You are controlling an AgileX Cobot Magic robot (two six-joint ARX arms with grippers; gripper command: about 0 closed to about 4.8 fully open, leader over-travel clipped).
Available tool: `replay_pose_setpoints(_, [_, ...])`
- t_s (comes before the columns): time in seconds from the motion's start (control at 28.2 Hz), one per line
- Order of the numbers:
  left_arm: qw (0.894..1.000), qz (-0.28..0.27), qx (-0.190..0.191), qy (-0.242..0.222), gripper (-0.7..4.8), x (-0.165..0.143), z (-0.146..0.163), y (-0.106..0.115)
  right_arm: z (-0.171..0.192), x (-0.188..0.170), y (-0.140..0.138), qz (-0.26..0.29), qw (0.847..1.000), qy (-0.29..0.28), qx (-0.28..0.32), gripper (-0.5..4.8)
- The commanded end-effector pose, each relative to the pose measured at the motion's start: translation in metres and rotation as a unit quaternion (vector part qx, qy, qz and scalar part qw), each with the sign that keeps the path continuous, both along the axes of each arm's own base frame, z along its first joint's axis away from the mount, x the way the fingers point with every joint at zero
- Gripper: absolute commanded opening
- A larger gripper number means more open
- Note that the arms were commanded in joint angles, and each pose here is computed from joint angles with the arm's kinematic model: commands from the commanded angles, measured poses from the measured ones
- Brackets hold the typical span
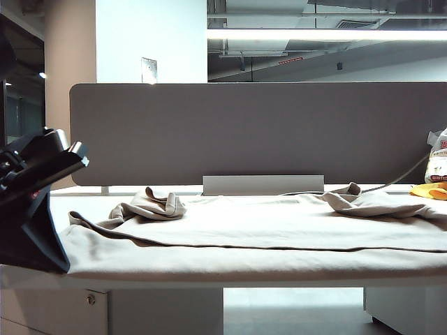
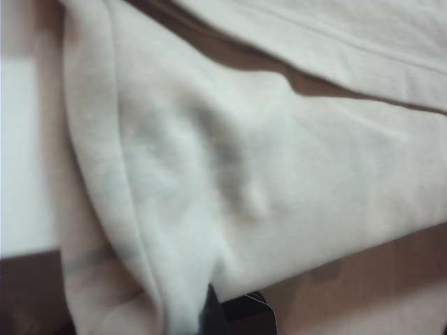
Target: Fold the bottom side of the T-shirt horizontally towards the center, about one-third of the way, then fold the sleeve back towards the center, creating a straight line along the edge of the T-shirt, and finally fold the bottom of the T-shirt up towards the top, creating a neat rectangle.
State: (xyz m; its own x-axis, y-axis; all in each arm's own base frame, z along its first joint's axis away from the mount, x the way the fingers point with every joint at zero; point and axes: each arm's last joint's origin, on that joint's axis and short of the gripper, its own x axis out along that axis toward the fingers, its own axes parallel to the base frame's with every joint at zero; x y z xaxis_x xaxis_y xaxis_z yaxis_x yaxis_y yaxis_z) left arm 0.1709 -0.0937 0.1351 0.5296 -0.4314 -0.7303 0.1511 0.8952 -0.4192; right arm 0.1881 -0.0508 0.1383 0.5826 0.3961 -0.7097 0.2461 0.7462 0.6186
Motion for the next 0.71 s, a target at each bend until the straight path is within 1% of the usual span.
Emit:
replay_pose_setpoints(0.04, [1.000, -0.013, 0.002, -0.020, -0.06, 0.004, 0.007, -0.002, 0.005, 0.004, 0.000, 0.018, 0.999, -0.037, 0.013, -0.01])
replay_pose_setpoints(0.14, [0.999, -0.018, -0.001, -0.028, -0.06, 0.008, 0.014, -0.005, 0.006, 0.006, 0.000, 0.018, 0.999, -0.047, 0.020, -0.01])
replay_pose_setpoints(0.28, [0.999, -0.029, 0.005, -0.038, -0.06, 0.014, 0.024, -0.008, 0.009, 0.008, 0.000, 0.021, 0.997, -0.063, 0.035, -0.01])
replay_pose_setpoints(0.46, [0.997, -0.040, 0.010, -0.062, -0.06, 0.022, 0.040, -0.012, 0.014, 0.013, -0.001, 0.020, 0.995, -0.087, 0.053, -0.01])
replay_pose_setpoints(0.6, [0.996, -0.041, 0.011, -0.074, -0.06, 0.027, 0.049, -0.014, 0.025, 0.020, -0.003, 0.023, 0.992, -0.107, 0.060, -0.01])
replay_pose_setpoints(0.71, [0.995, -0.043, 0.021, -0.089, -0.06, 0.030, 0.056, -0.015, 0.038, 0.027, -0.006, 0.023, 0.990, -0.126, 0.056, -0.01])
